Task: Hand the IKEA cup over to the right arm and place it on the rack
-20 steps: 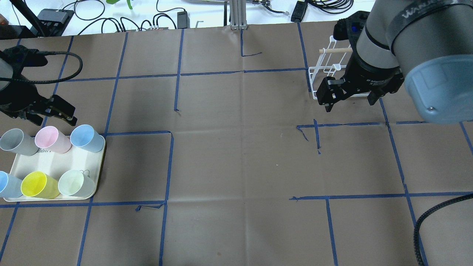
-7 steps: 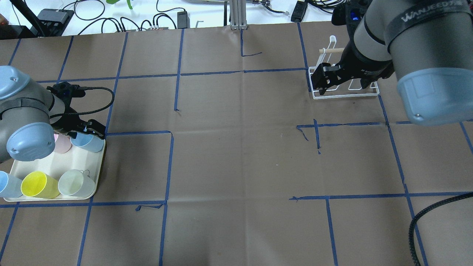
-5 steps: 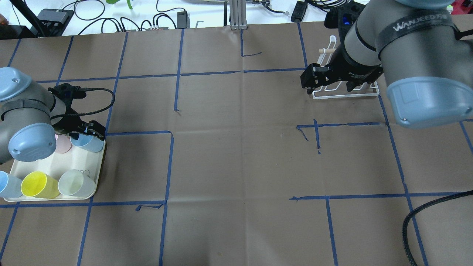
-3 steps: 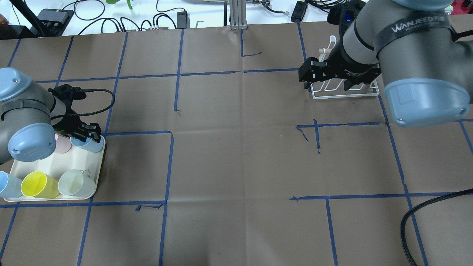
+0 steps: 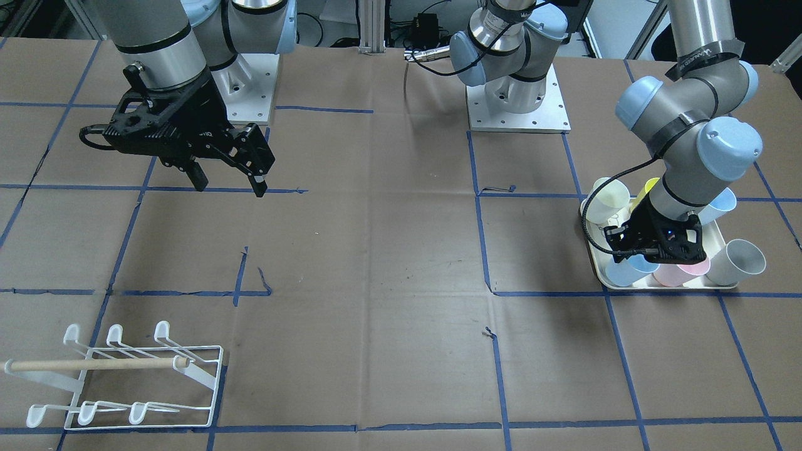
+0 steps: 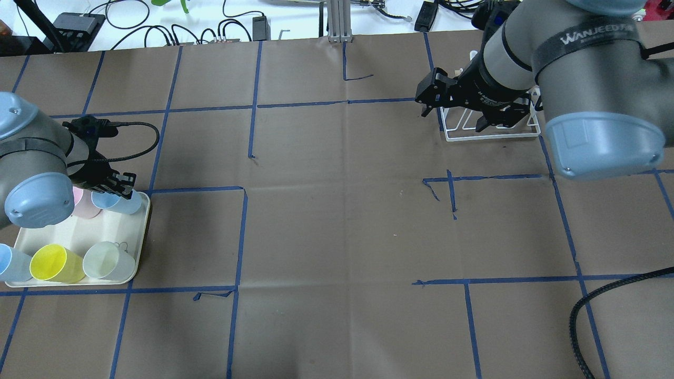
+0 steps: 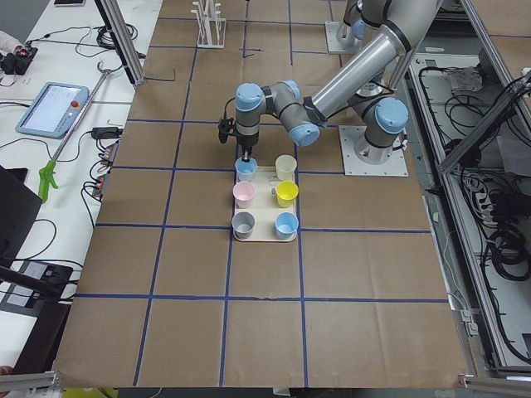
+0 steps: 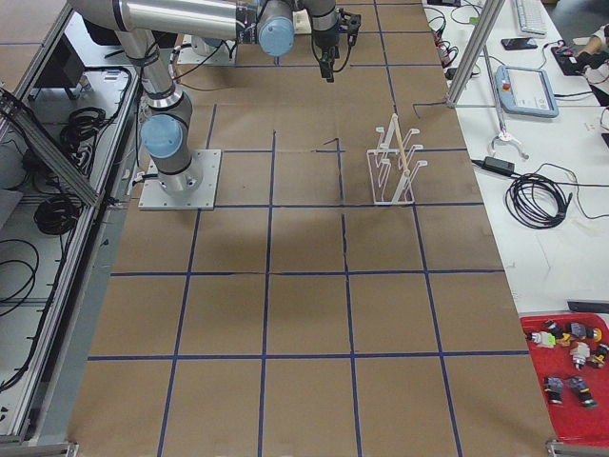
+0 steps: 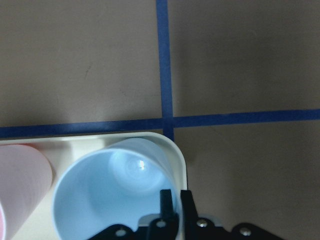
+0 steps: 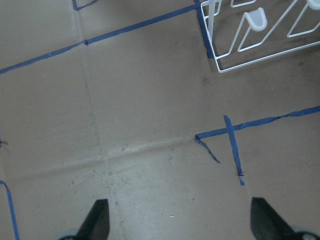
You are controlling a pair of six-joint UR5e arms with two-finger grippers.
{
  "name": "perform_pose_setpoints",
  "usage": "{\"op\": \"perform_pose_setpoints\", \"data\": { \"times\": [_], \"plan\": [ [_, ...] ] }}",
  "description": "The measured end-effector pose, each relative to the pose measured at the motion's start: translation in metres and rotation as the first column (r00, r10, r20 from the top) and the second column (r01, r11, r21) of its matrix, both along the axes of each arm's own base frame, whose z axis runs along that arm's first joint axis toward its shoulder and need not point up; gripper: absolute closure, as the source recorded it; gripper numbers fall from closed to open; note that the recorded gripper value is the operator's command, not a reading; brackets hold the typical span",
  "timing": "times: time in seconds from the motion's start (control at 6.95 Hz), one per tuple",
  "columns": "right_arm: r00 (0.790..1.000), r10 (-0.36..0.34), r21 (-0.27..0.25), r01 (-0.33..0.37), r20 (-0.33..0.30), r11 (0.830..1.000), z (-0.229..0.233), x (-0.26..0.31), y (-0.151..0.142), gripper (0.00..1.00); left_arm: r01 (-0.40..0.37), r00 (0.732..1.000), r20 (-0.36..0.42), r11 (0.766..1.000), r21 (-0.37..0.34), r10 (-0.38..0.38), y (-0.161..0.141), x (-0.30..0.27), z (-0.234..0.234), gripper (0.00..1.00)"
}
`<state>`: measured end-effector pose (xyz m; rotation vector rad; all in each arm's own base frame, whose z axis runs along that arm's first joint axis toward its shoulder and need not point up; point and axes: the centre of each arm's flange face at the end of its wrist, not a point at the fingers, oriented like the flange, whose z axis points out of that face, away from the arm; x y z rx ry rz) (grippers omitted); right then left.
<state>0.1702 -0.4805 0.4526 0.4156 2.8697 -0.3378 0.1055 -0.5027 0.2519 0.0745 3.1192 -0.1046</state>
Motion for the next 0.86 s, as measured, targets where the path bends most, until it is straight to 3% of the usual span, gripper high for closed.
{"op": "perform_pose_setpoints", "data": {
  "times": [0.29, 0.43, 0.72, 0.86],
  "plan": [
    [0.989, -0.093, -0.039, 0.098, 0.115, 0.994, 0.001, 0.007, -0.003, 0.0, -0.004, 1.0, 0.006, 1.0, -0.009, 0.004, -0.004, 0.002, 0.045, 1.0],
    [0.973, -0.148, -0.047, 0.158, 0.179, 0.986, -0.005, 0.01, -0.001, 0.0, -0.008, 1.0, -0.002, 1.0, 0.008, 0.008, -0.009, 0.004, 0.085, 1.0],
    [0.924, -0.245, -0.05, 0.271, 0.292, 0.961, -0.022, 0.014, 0.007, 0.0, -0.035, 0.999, -0.031, 0.997, 0.068, 0.038, -0.025, 0.01, 0.168, 1.0],
    [0.889, -0.272, -0.051, 0.312, 0.369, 0.949, -0.026, 0.018, 0.01, 0.0, -0.063, 0.997, -0.043, 0.994, 0.09, 0.067, -0.031, 0.01, 0.195, 1.0]
  ]
}}
